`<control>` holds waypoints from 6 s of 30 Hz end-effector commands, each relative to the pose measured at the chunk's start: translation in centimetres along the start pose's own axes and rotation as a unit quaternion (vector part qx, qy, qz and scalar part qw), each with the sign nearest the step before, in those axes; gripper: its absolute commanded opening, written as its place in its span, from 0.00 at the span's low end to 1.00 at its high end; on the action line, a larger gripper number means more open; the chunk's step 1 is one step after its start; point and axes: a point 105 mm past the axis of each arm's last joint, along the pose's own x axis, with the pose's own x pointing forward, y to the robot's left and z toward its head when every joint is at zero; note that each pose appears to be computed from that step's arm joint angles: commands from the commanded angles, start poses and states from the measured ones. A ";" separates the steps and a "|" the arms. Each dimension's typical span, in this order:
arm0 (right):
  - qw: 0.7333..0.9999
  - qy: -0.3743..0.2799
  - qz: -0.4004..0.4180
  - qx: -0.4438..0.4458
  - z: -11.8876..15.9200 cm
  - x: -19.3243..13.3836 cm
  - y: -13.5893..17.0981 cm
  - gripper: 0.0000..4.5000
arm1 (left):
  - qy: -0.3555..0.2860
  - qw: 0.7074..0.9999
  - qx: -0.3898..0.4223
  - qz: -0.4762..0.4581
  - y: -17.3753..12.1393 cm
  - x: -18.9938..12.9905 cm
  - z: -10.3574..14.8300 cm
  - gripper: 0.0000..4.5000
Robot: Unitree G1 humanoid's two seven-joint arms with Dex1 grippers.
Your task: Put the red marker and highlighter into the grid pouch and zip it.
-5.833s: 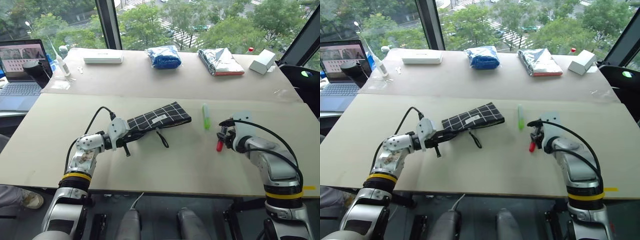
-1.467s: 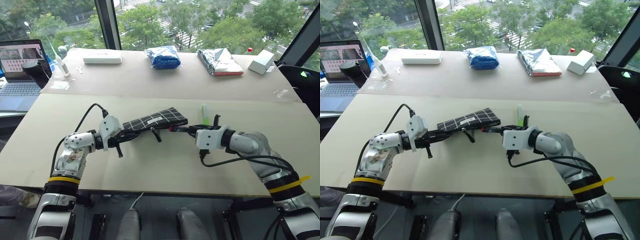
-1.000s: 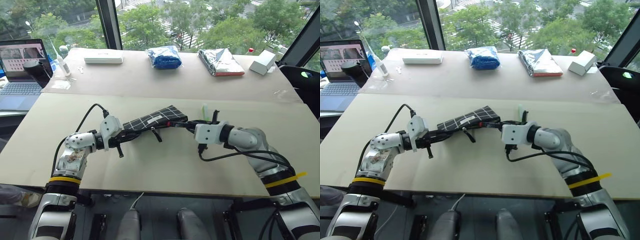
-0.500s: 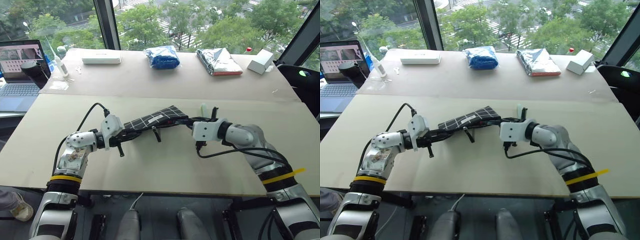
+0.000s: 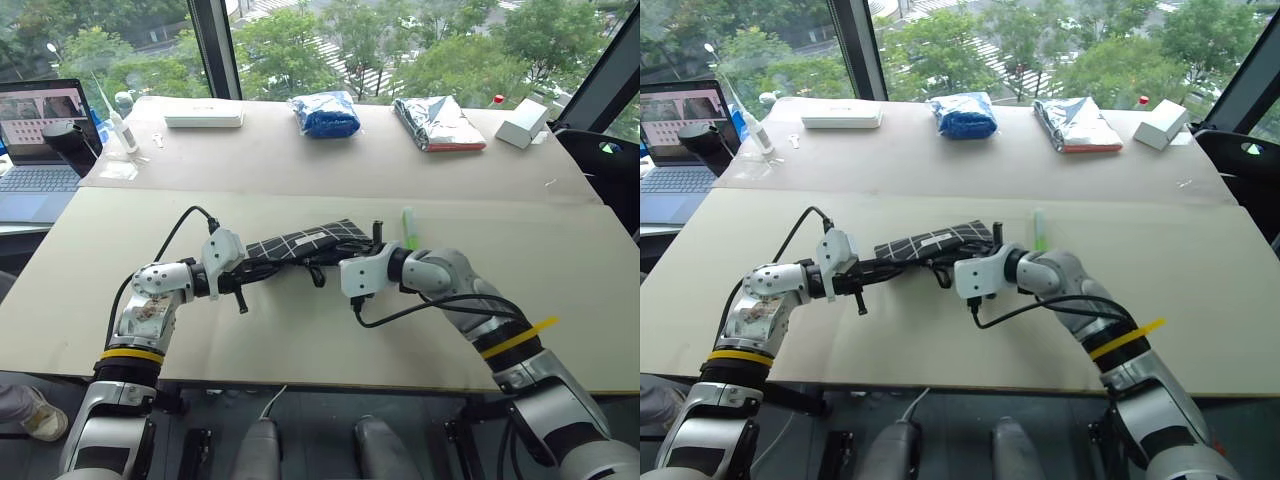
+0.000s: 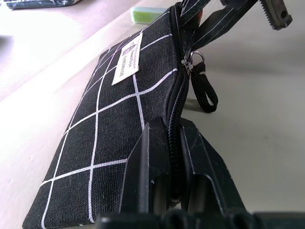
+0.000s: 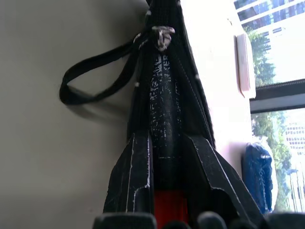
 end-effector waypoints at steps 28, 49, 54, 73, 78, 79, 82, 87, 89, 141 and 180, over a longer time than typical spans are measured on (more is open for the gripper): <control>0.899 -0.108 -0.063 0.419 -2.5 -10.4 -7.1 0.70 | -0.025 0.999 0.021 0.006 0.3 0.1 1.5 0.00; 0.839 0.193 -0.198 0.470 -10.5 -6.4 -3.1 0.70 | -0.022 1.000 0.019 0.004 -0.1 -0.1 1.3 0.00; 0.828 0.215 -0.211 0.473 -11.6 -6.7 -2.8 0.70 | -0.020 1.000 0.019 0.003 -0.2 -0.1 1.2 0.00; 0.723 0.265 -0.231 0.595 -14.2 -6.9 1.1 0.30 | -0.021 1.000 0.018 0.010 -0.1 0.0 1.1 0.00; 0.722 0.262 -0.233 0.597 -14.2 -7.1 1.2 0.12 | -0.021 1.000 0.019 0.011 -0.1 0.0 1.2 0.00; 0.721 0.262 -0.233 0.597 -14.2 -7.1 1.2 0.12 | -0.021 1.000 0.019 0.011 0.0 0.0 1.2 0.00; 0.727 0.258 -0.236 0.591 -14.1 -7.2 0.8 0.12 | -0.021 1.000 0.019 0.010 0.0 0.1 1.2 0.00; 0.811 0.124 -0.249 0.514 -10.6 -7.3 -4.3 0.12 | -0.021 1.000 0.019 0.009 0.0 0.1 1.2 0.00; 0.839 0.084 -0.255 0.473 -9.5 -8.2 -6.2 0.12 | -0.021 1.000 0.019 0.009 0.0 0.1 1.3 0.00; 0.995 0.050 -0.004 0.088 -2.2 -3.7 -2.7 0.12 | -0.029 0.999 0.019 -0.007 0.1 1.0 1.6 0.00; 0.839 -0.057 0.068 0.537 0.2 -8.8 2.2 0.75 | -0.029 1.000 0.012 -0.005 -0.3 1.1 1.2 0.00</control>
